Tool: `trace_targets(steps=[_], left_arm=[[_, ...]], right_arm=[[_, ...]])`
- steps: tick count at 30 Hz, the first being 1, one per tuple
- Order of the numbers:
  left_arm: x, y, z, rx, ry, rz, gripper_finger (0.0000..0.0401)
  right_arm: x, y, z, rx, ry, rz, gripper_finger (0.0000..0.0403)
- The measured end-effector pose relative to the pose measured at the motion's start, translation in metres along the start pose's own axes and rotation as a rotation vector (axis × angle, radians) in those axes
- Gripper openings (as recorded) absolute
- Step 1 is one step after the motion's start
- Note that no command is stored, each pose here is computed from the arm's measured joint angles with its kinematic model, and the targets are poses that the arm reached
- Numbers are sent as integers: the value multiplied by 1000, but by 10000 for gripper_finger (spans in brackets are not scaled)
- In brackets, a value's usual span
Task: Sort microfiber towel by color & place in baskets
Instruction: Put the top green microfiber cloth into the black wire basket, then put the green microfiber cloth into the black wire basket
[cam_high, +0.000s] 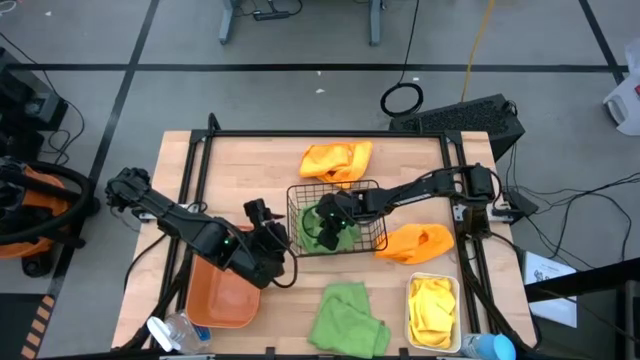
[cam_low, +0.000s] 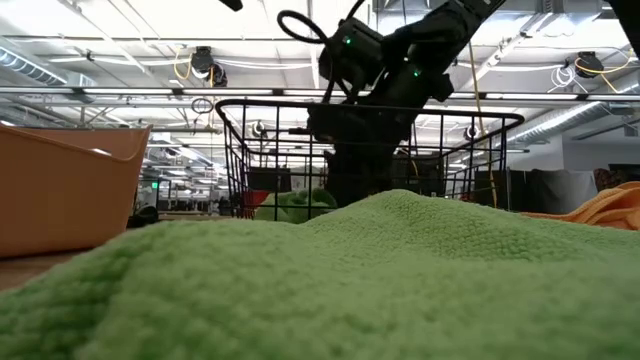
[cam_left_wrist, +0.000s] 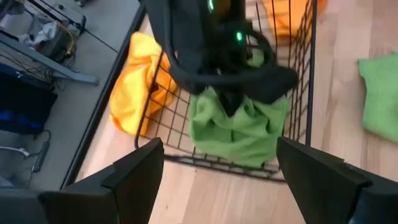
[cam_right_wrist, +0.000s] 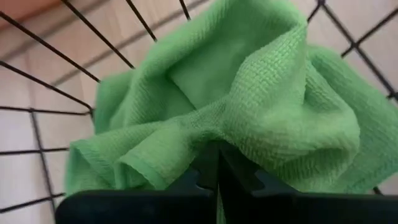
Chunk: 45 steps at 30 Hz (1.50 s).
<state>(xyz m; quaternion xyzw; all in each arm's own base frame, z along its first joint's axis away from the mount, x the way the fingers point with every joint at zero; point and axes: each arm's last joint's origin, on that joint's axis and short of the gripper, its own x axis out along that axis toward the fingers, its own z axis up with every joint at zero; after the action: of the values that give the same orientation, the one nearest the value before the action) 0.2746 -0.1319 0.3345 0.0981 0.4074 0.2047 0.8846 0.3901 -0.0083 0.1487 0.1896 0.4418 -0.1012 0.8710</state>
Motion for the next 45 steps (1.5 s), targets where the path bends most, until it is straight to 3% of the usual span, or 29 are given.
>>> trace_targets(steps=[6, 14, 22, 25, 30, 39, 45], left_arm=[[4, -8, 1, 3, -16, -6, 315], [20, -30, -15, 63, -51, -53, 315], [37, -53, -20, -31, -140, -258, 315], [42, -64, -18, -87, -193, -381, 315], [50, -87, -20, -76, -222, -539, 315], [77, -127, -34, -19, -190, -619, 315], [102, -157, -42, 1, -166, -673, 315]], right_arm=[[-9, 2, 3, 16, -9, 3, 0], [-60, 22, 12, 5, -87, 53, 0], [-110, 37, -5, -27, -86, -107, 0], [-128, 50, -14, -51, -96, -112, 0], [-151, 86, -37, -143, -142, -55, 0], [-164, 150, -97, -299, -227, -34, 0], [-159, 185, -127, -363, -287, 58, 0]])
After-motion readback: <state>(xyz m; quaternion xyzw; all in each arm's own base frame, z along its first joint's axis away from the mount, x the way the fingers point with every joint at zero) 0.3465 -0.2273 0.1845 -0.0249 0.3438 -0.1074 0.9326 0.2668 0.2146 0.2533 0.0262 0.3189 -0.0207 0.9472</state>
